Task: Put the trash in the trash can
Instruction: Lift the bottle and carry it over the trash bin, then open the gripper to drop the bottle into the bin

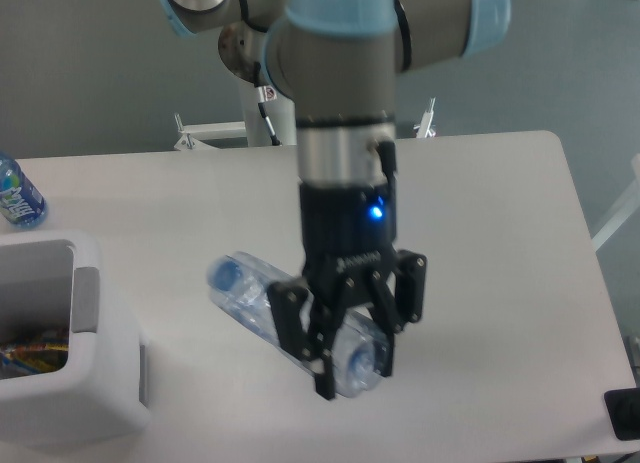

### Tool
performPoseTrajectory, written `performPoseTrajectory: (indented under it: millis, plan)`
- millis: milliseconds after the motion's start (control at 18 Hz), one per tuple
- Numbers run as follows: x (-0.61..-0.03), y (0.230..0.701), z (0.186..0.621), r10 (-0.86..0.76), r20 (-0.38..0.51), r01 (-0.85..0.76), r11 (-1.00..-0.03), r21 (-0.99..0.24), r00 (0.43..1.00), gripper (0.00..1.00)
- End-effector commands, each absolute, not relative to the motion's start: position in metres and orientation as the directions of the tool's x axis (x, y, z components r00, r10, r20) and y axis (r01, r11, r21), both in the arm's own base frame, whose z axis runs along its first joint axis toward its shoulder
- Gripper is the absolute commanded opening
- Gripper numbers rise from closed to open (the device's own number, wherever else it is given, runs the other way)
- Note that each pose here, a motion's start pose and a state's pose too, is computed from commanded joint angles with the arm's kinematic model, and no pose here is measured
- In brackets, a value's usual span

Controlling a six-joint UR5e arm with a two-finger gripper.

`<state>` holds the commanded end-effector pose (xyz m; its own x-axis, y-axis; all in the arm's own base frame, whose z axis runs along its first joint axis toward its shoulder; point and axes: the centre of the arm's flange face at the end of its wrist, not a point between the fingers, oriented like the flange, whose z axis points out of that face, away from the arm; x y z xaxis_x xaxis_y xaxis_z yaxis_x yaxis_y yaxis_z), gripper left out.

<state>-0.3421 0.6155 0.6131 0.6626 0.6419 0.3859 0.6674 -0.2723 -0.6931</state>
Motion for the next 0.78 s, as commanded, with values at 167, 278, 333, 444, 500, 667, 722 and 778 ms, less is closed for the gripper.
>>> performPoseTrajectory:
  millis: [167,278,333,444,500,667,722,778]
  plan:
    - [-0.309,0.634,0.613,0.606,0.384,0.650,-0.307,-0.695,0.697,0.60]
    - [-0.286,0.648,0.611,0.577,0.383,0.637,-0.335,-0.695,0.721,0.60]
    - [-0.275,0.653,0.609,0.566,0.383,0.632,-0.347,-0.693,0.730,0.60]
    - [-0.253,0.664,0.606,0.538,0.383,0.619,-0.371,-0.693,0.751,0.60]
    - [-0.243,0.674,0.600,0.521,0.379,0.606,-0.383,-0.697,0.765,0.60]
    - [-0.206,0.702,0.577,0.463,0.362,0.563,-0.432,-0.705,0.809,0.60]
    - [-0.196,0.707,0.571,0.452,0.356,0.554,-0.448,-0.702,0.818,0.60]
    - [-0.190,0.710,0.568,0.444,0.354,0.548,-0.458,-0.700,0.823,0.60]
